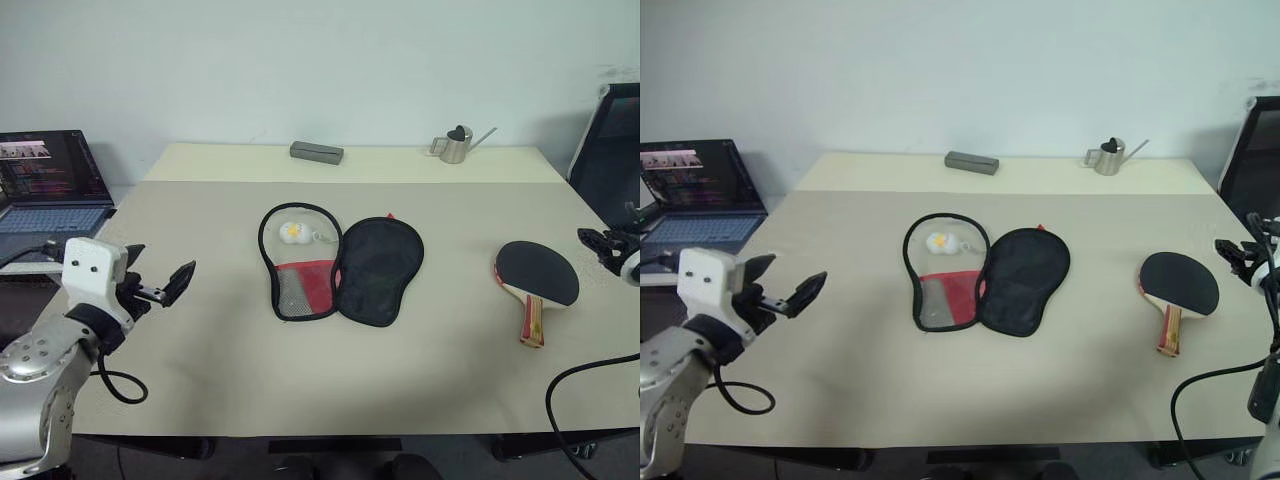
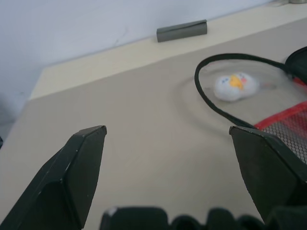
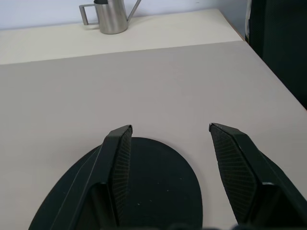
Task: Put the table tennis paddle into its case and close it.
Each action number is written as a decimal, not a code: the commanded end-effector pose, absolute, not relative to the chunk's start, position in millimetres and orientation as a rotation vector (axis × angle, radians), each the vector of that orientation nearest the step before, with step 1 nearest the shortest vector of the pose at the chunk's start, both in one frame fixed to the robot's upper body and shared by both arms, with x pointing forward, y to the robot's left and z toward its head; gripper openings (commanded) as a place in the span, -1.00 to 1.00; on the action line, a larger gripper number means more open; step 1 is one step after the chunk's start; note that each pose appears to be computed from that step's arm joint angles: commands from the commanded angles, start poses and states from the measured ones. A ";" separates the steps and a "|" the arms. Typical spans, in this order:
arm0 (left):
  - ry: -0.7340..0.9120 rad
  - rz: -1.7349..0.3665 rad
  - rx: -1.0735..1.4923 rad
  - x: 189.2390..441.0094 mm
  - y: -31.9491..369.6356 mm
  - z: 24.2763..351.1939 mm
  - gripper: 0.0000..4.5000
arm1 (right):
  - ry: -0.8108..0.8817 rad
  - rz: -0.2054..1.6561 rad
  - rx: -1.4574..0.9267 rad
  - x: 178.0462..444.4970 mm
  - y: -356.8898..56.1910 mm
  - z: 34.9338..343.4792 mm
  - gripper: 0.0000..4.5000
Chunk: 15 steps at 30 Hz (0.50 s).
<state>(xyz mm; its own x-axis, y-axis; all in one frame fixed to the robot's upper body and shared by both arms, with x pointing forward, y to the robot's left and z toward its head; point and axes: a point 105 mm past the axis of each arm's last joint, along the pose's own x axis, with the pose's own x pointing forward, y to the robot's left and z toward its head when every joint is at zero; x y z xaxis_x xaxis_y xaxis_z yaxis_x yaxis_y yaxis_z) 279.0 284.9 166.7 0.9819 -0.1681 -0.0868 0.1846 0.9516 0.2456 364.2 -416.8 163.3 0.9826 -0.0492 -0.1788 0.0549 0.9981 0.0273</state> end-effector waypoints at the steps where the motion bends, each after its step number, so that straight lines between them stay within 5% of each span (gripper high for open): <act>1: 0.009 -0.167 0.285 281.8 282.7 177.8 1.00 | 0.147 -0.048 -0.008 361.3 -422.7 180.7 0.25; 15: -0.037 -0.239 0.237 285.6 279.9 181.7 1.00 | 0.129 0.238 -0.018 374.4 -379.1 192.7 0.25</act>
<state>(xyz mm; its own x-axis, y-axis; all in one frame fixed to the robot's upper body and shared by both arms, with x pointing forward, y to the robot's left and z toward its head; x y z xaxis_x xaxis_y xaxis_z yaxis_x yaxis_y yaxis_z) 287.4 274.9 168.4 0.9691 -0.2432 -0.0417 0.2464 0.9451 0.2147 369.9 -388.7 175.7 0.9694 0.1750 -0.1721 -0.1736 0.9845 0.0233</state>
